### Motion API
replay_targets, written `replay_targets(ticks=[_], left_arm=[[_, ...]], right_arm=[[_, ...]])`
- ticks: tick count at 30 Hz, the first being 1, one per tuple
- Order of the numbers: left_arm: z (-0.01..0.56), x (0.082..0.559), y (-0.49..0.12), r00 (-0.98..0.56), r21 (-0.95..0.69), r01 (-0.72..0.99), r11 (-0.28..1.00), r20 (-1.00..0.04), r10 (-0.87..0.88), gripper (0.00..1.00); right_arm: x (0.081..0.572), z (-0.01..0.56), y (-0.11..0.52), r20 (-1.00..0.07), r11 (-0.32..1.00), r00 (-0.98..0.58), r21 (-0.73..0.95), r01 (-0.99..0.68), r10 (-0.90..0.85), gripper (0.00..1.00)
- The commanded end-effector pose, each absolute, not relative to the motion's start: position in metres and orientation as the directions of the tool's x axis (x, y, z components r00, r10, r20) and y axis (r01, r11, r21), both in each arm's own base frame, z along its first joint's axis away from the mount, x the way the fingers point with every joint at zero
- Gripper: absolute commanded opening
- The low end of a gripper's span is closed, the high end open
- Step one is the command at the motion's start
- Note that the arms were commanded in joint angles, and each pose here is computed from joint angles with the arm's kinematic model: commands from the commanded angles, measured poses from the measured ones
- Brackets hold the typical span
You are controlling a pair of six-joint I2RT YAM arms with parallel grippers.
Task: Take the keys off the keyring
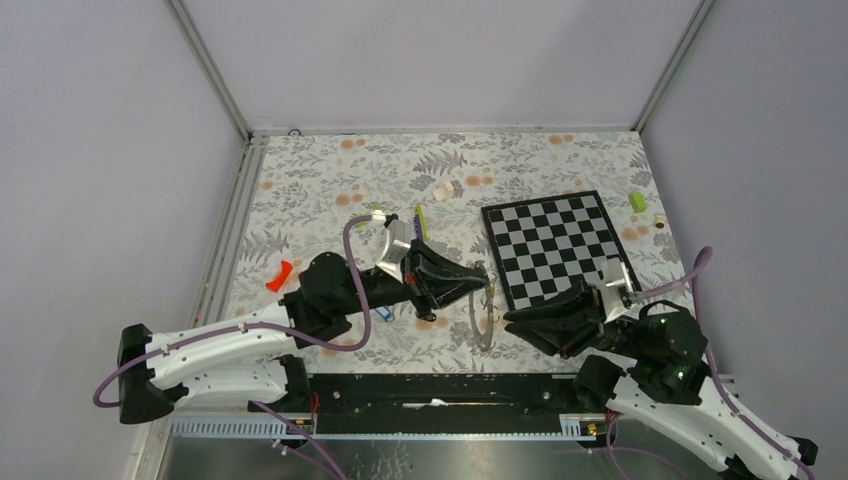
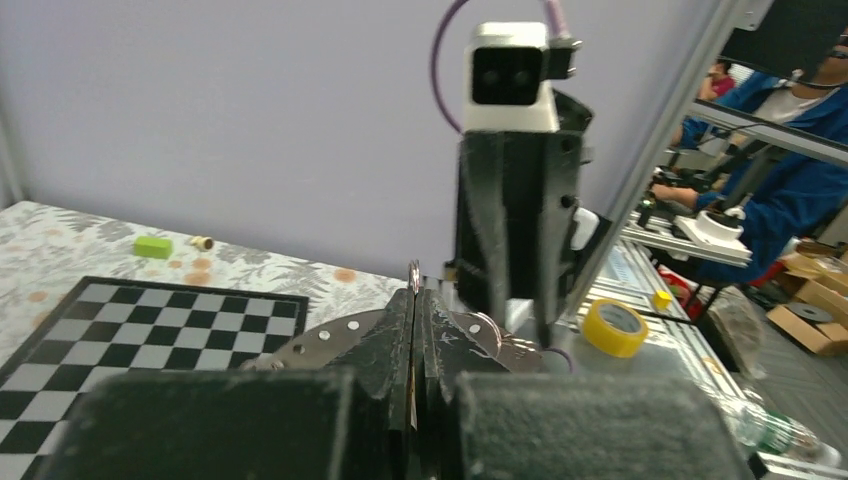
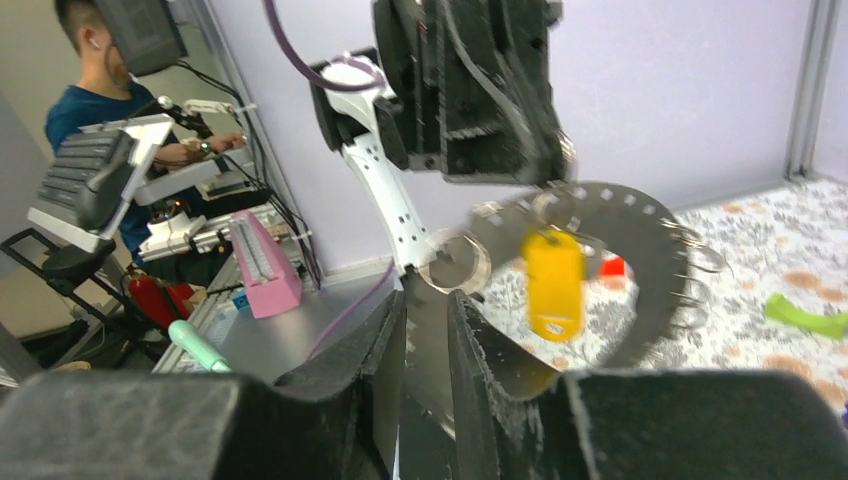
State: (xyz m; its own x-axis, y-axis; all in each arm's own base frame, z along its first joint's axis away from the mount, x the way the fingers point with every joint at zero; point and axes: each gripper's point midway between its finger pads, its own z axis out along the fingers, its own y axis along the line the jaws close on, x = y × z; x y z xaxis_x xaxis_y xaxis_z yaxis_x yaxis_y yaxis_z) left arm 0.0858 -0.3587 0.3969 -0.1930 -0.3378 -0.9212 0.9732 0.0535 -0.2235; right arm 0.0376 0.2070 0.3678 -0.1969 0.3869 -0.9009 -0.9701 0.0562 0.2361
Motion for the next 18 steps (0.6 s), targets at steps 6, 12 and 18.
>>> replay_targets(ticks=[6, 12, 18], left_arm=[[0.458, 0.059, -0.348, -0.178, -0.139, 0.983, -0.117, -0.866, -0.468, 0.00], [0.452, 0.056, -0.356, -0.194, -0.135, 0.978, -0.160, -0.870, -0.453, 0.00], [0.448, 0.054, -0.357, -0.203, -0.122, 0.973, -0.196, -0.858, -0.471, 0.00]], right_arm=[[0.057, 0.347, 0.225, -0.895, 0.085, -0.226, 0.278, -0.957, 0.385, 0.28], [0.053, 0.348, 0.233, -0.889, 0.033, -0.260, 0.294, -0.955, 0.376, 0.28], [0.053, 0.351, 0.235, -0.884, 0.025, -0.266, 0.298, -0.954, 0.384, 0.29]])
